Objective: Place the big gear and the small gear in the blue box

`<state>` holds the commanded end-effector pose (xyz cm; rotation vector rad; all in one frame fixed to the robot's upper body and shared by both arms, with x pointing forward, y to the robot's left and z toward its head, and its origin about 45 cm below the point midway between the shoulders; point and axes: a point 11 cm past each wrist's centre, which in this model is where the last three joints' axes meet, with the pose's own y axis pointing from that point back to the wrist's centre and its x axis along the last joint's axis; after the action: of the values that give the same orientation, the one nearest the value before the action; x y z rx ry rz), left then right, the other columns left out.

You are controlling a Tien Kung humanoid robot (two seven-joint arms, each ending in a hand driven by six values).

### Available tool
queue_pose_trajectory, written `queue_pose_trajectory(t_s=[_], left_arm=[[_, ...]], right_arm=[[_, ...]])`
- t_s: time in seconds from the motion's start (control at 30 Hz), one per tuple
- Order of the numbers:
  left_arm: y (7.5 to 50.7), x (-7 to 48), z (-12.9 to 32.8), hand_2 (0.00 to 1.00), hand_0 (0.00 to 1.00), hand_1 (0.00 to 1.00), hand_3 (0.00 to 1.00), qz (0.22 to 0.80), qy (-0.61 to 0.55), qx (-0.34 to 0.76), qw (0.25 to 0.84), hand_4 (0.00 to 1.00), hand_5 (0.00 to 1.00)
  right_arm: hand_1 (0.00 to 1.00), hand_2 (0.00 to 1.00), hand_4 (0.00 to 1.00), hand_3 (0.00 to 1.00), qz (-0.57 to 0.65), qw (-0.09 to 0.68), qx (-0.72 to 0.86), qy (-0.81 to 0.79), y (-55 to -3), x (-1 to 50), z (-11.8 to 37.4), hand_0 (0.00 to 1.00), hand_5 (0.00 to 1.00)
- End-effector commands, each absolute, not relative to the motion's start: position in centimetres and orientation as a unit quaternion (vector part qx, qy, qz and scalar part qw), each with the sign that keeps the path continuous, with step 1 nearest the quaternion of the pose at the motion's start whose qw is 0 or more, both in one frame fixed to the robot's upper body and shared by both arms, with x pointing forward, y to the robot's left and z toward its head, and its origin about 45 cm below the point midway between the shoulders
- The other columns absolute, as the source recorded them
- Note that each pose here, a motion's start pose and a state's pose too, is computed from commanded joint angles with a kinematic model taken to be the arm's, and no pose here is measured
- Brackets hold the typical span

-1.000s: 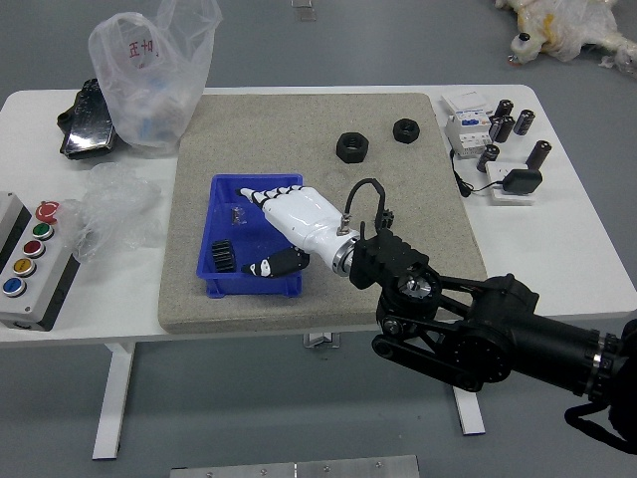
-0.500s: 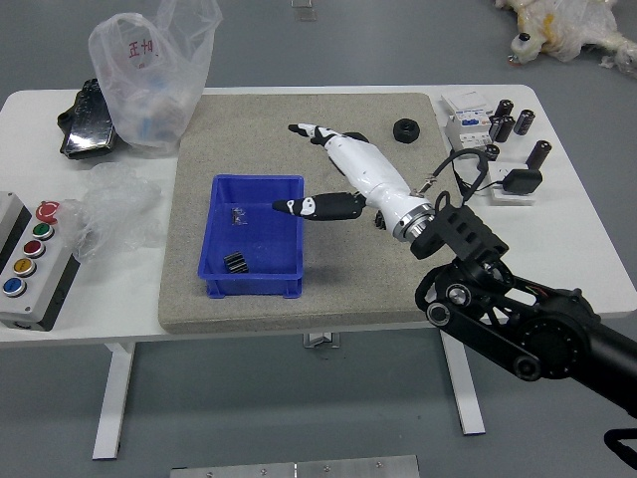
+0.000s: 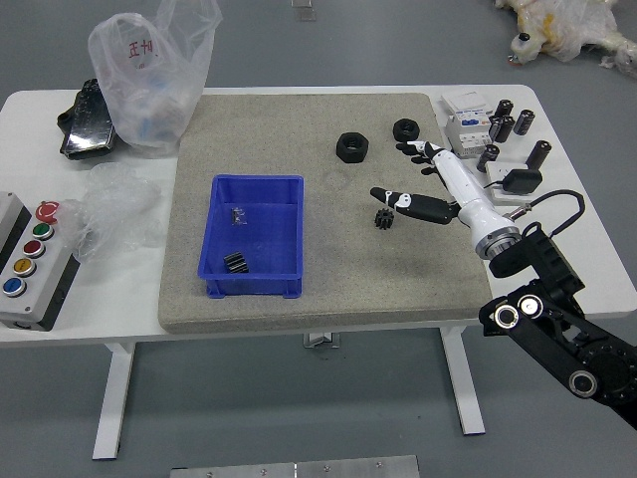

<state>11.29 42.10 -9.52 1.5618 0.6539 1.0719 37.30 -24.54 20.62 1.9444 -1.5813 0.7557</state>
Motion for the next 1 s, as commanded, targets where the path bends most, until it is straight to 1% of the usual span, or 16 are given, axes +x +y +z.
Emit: queue_pose_trajectory(t_s=[0.17,0.27,0.3,0.5,0.53,0.67,0.7,0.9,0.93,1.0], left_arm=[[42.3,11.3,-9.5,0.541,0.664,0.551,0.659,0.452,0.273,0.657,0.539,0.739,0.391],[42.2,11.2,-9.5,0.541,0.664,0.551,0.659,0.452,0.273,0.656,0.539,0.739,0.391],[42.2,11.2,-9.5,0.537,0.665,0.538,0.658,0.452,0.273,0.656,0.539,0.737,0.388],[42.1,11.4,-9.5,0.537,0.665,0.538,0.658,0.454,0.272,0.654,0.541,0.737,0.388],[42.1,11.5,-9.5,0.515,0.664,0.470,0.658,0.454,0.272,0.653,0.542,0.737,0.391],[42.2,11.8,-9.4,0.515,0.664,0.470,0.658,0.455,0.269,0.652,0.543,0.737,0.391],[42.2,11.9,-9.4,0.459,0.664,0.457,0.657,0.456,0.268,0.652,0.543,0.738,0.389],[42.7,12.7,-9.0,0.459,0.664,0.457,0.657,0.463,0.259,0.648,0.545,0.738,0.389],[42.7,12.8,-9.0,0.424,0.664,0.529,0.657,0.464,0.258,0.648,0.546,0.737,0.387],[42.8,13.0,-8.9,0.424,0.664,0.529,0.657,0.466,0.257,0.647,0.546,0.737,0.387]], right_arm=[[0.786,0.806,0.907,0.800,0.263,0.249,0.714,-0.599,-26.1,36.4,20.3,0.712,0.494],[0.786,0.806,0.907,0.800,0.246,0.218,0.718,-0.614,-27.1,36.2,20.8,0.712,0.494],[0.764,0.791,0.907,0.789,0.241,0.210,0.719,-0.617,-27.3,36.2,21.0,0.692,0.494],[0.764,0.791,0.907,0.789,0.218,0.161,0.721,-0.638,-28.6,36.3,22.1,0.692,0.494],[0.726,0.771,0.906,0.782,0.218,0.155,0.720,-0.640,-28.7,36.4,22.3,0.669,0.495],[0.726,0.771,0.906,0.782,0.224,0.140,0.714,-0.649,-29.3,36.5,23.4,0.669,0.495],[0.720,0.766,0.905,0.778,0.226,0.138,0.711,-0.651,-29.5,36.5,23.5,0.657,0.500],[0.720,0.766,0.905,0.778,0.230,0.133,0.694,-0.669,-31.2,36.5,24.3,0.657,0.500],[0.719,0.762,0.909,0.772,0.232,0.133,0.692,-0.671,-31.4,36.5,24.5,0.657,0.504],[0.719,0.762,0.909,0.772,0.236,0.130,0.687,-0.675,-31.8,36.5,25.0,0.657,0.504]])
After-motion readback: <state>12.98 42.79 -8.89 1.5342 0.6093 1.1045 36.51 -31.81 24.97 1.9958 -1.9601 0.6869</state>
